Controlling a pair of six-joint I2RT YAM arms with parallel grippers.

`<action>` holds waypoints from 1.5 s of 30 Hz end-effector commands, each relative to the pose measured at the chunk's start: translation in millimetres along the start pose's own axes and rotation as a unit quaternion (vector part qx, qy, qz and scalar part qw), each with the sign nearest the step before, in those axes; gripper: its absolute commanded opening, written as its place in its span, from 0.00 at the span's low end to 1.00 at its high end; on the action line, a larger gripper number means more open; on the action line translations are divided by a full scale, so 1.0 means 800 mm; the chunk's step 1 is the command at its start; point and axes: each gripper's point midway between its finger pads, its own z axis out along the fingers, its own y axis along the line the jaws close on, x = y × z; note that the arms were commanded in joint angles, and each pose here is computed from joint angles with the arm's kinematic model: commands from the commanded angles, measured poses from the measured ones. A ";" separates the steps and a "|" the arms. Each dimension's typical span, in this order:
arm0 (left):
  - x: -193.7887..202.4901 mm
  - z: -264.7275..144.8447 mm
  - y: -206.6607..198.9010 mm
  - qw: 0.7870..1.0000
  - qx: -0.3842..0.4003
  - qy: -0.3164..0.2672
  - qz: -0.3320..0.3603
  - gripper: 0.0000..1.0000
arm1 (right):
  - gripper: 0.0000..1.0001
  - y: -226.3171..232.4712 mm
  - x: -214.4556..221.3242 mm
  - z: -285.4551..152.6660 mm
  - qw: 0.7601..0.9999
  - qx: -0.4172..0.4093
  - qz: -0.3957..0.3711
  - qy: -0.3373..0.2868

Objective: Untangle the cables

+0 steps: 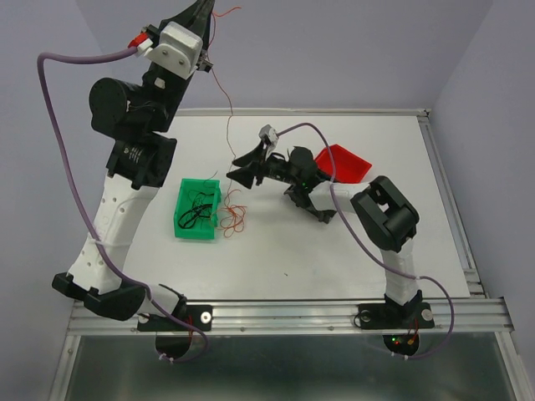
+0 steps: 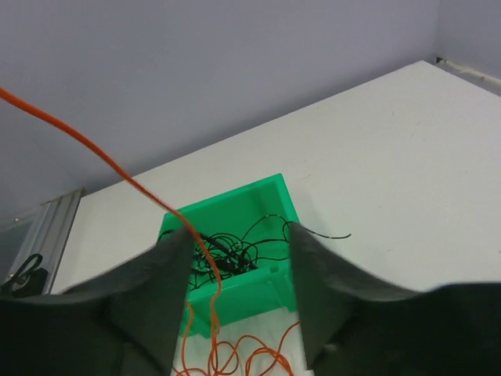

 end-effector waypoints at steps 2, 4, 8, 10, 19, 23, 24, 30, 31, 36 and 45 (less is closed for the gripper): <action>-0.069 -0.009 0.022 0.998 -0.021 -0.063 -0.003 0.00 | 0.12 0.025 -0.027 0.026 0.998 -0.037 -0.019 -0.036; -0.060 -0.009 0.025 0.998 -0.031 -0.053 0.003 0.00 | 0.01 0.027 -0.034 0.022 0.999 -0.030 -0.018 -0.041; -0.009 -0.017 0.029 0.998 -0.064 0.005 0.012 0.00 | 0.01 0.047 -0.075 0.004 0.998 -0.020 -0.019 -0.059; 0.033 -0.026 0.027 0.996 -0.076 0.049 0.020 0.00 | 0.01 0.066 -0.114 -0.006 0.997 -0.018 -0.022 -0.074; 0.282 -0.118 -0.021 0.959 -0.001 0.265 -0.099 0.00 | 0.01 0.130 -0.315 -0.016 0.987 0.003 -0.074 -0.146; 0.338 -0.147 -0.054 0.938 0.042 0.306 -0.158 0.00 | 0.01 0.117 -0.349 -0.009 0.985 0.046 -0.089 -0.143; 0.350 -0.157 -0.064 0.933 0.045 0.309 -0.176 0.00 | 0.01 0.122 -0.371 -0.006 0.984 0.050 -0.091 -0.142; 0.369 -0.187 -0.110 0.906 0.092 0.297 -0.286 0.00 | 0.01 0.093 -0.396 -0.003 0.979 0.121 -0.093 -0.138; 0.369 -0.192 -0.122 0.899 0.113 0.297 -0.302 0.00 | 0.00 0.089 -0.397 -0.006 0.976 0.132 -0.101 -0.139; 0.399 -0.220 -0.164 0.857 0.162 0.330 -0.360 0.00 | 0.00 0.076 -0.431 -0.020 0.961 0.185 -0.117 -0.172; 0.429 -0.262 -0.218 0.800 0.242 0.347 -0.426 0.01 | 0.00 0.108 -0.503 -0.030 0.951 0.167 -0.113 -0.236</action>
